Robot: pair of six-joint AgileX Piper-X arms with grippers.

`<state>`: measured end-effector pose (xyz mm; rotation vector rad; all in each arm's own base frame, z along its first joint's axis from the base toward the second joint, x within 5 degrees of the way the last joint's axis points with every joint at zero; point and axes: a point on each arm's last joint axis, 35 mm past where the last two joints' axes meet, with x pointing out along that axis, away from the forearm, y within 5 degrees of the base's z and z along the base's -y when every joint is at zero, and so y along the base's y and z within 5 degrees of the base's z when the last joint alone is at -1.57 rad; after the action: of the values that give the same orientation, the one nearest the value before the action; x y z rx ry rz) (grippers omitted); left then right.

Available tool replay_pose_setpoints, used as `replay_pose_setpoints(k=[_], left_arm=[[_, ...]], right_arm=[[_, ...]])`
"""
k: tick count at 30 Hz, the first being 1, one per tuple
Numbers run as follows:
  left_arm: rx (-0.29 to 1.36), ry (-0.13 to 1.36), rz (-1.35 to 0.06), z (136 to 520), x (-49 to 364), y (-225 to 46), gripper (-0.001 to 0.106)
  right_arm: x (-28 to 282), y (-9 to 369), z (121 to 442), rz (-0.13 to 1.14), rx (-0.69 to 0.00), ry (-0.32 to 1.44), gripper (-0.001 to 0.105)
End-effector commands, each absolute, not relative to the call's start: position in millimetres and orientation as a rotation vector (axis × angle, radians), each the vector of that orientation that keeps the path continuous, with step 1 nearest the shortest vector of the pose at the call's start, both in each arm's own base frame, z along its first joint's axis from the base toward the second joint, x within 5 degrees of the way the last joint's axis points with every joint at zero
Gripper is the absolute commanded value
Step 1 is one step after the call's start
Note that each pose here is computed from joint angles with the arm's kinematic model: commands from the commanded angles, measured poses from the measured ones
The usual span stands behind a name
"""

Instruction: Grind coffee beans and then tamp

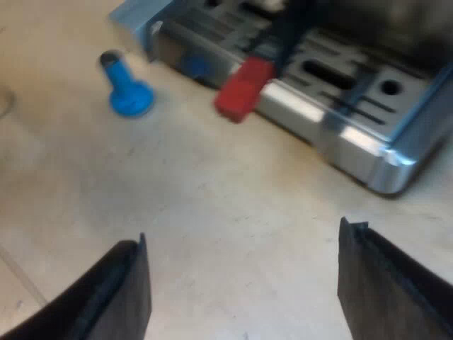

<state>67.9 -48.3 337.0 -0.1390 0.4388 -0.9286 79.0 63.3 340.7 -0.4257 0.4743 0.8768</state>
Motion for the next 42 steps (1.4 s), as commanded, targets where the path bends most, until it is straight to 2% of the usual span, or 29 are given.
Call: replay_pose_setpoints(k=[1,6,11,14,18,24,27,32,36,42], left_arm=[[-0.114,0.424,-1.002,331,77,-58,0.072],[-0.079,0.395,-1.086,313,88,-71,0.072],[-0.075,0.415,-1.128,294,93,-78,0.072],[-0.08,0.455,-1.144,281,96,-81,0.072],[-0.088,0.505,-1.145,268,102,-85,0.072],[-0.061,0.484,-1.153,257,107,-88,0.072],[-0.049,0.497,-1.152,250,107,-88,0.072],[-0.049,0.506,-1.151,246,107,-88,0.072],[-0.049,0.506,-1.151,246,107,-88,0.072],[-0.049,0.506,-1.151,246,107,-88,0.072]], right_arm=[[82,73,342,0.889,-0.485,0.444,0.059],[82,91,327,0.884,-0.524,0.421,0.059],[78,108,309,0.825,-0.487,0.375,0.059],[74,117,297,0.779,-0.453,0.344,0.059],[70,132,276,0.769,-0.346,0.341,0.059],[69,153,249,0.666,-0.288,0.323,0.059],[71,163,240,0.628,-0.213,0.31,0.059],[78,177,229,0.548,-0.219,0.295,0.049],[83,191,218,0.536,-0.222,0.293,0.047],[89,205,203,0.476,-0.223,0.273,0.031]])
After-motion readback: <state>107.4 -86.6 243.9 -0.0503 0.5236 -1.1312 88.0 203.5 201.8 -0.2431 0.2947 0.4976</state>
